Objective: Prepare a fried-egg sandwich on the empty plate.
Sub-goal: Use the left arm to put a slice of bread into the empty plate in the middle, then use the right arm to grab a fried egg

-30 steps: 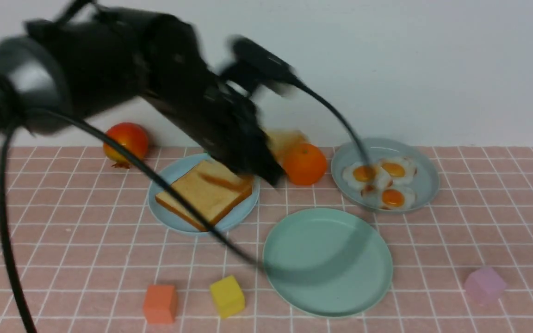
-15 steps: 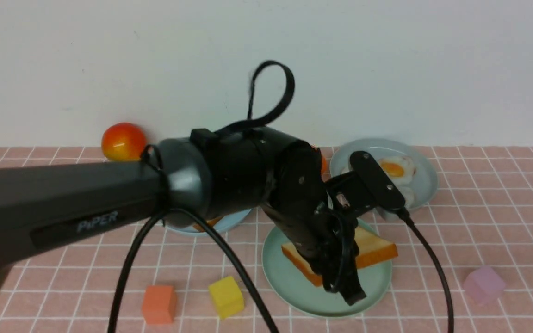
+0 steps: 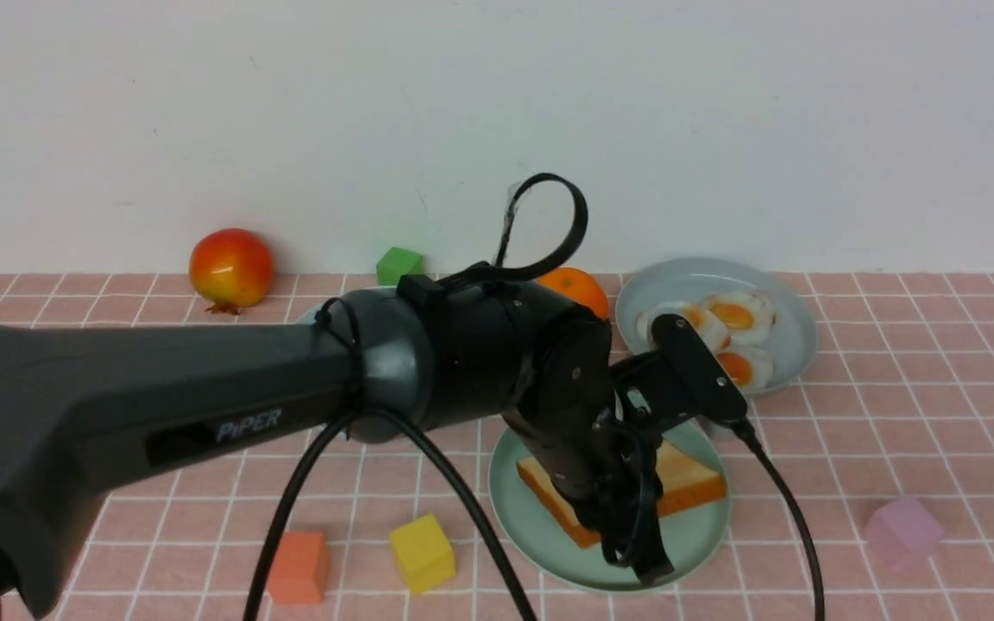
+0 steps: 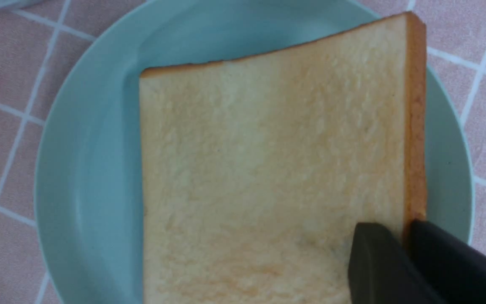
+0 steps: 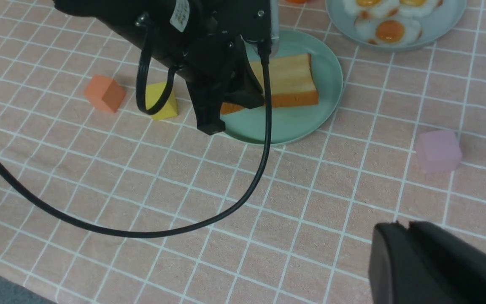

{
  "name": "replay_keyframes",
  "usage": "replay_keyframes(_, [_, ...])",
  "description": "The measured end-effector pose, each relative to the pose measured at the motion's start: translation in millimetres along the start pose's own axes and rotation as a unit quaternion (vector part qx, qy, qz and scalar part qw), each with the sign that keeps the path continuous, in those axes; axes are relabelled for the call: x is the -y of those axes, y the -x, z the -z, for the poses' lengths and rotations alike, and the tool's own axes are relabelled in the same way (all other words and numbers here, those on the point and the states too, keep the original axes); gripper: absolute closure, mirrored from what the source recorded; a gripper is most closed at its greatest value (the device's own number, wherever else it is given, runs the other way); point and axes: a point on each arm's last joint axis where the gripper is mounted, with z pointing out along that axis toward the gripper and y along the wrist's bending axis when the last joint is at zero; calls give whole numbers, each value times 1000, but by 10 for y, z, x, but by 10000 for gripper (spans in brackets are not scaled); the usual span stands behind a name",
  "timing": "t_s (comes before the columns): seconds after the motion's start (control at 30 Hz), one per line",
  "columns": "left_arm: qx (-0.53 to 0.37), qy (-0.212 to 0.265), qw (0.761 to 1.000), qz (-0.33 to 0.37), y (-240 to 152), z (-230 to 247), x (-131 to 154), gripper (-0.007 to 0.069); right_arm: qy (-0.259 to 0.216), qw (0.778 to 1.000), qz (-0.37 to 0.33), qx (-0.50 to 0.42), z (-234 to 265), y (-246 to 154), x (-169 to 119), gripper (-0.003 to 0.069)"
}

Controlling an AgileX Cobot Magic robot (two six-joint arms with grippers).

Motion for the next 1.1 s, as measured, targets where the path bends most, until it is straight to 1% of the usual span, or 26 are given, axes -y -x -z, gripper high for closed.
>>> replay_keyframes(0.03, [0,0,1000,0,0,0,-1,450,0,1000,0,0,0,0,0,574])
replay_keyframes(0.1, [1,1,1000,0,2,0,-3,354,0,1000,0,0,0,-1,0,573])
replay_keyframes(0.13, [1,1,1000,0,2,0,-3,347,0,1000,0,0,0,-1,0,573])
replay_keyframes(0.17, [1,2,1000,1,2,0,-4,292,0,1000,0,-1,0,-2,0,573])
replay_keyframes(0.23, [1,2,1000,6,9,13,-5,222,0,1000,0,-1,0,-2,0,573])
replay_keyframes(0.3, [3,3,1000,8,17,34,-6,193,0,1000,0,-1,0,-2,0,573])
replay_keyframes(0.33, [8,4,1000,10,38,104,-8,167,0,1000,0,-1,0,-2,0,573])
replay_keyframes(0.4, [14,6,1000,11,62,184,-10,157,0,1000,0,-1,0,-2,0,571])
replay_keyframes(0.43, [22,7,1000,15,87,310,-8,153,0,1000,0,-1,0,-2,0,568])
replay_keyframes(0.47, [32,10,999,24,127,446,-11,159,0,1000,0,-1,0,-2,0,567])
replay_keyframes(0.53, [56,15,997,48,187,716,-11,200,0,1000,-1,-3,-7,3,3,564])
replay_keyframes(0.6, [92,20,992,83,247,1078,-3,287,1,1000,-3,-10,-44,27,18,562])
replay_keyframes(0.63, [102,21,990,91,259,1171,0,312,2,1000,-4,-13,-57,35,24,561])
replay_keyframes(0.67, [136,24,983,120,282,1512,18,425,3,999,-11,-31,-142,79,59,560])
replay_keyframes(0.7, [168,27,976,138,283,1819,40,502,5,999,-17,-45,-230,127,96,559])
replay_keyframes(0.73, [188,28,971,145,264,2014,61,572,5,998,-21,-53,-281,153,117,560])
replay_keyframes(0.77, [218,31,964,150,215,2297,99,613,5,997,-29,-67,-395,211,166,559])
replay_keyframes(0.8, [222,32,963,150,202,2340,106,613,5,997,-30,-69,-415,221,174,559])
replay_keyframes(0.83, [250,31,955,157,62,2621,179,613,3,996,-39,-82,-588,305,249,559])
replay_keyframes(0.87, [259,31,952,158,32,2700,197,613,3,996,-42,-85,-633,326,269,559])
replay_keyframes(0.9, [278,25,946,167,-153,2893,284,613,1,994,-48,-98,-811,403,345,559])
replay_keyframes(0.93, [279,24,945,169,-182,2914,296,613,1,994,-50,-102,-854,421,363,559])
replay_keyframes(0.97, [291,17,940,177,-440,3043,403,613,1,992,-55,-117,-995,495,423,559])
replay_keyframes(1.03, [290,13,940,181,-614,3053,470,613,4,989,-59,-132,-1116,547,468,559])
replay_keyframes(1.07, [305,8,934,185,-903,3147,583,613,8,987,-60,-146,-1280,650,510,559])
replay_keyframes(1.1, [305,8,934,186,-940,3152,597,613,9,987,-59,-147,-1294,660,516,559])
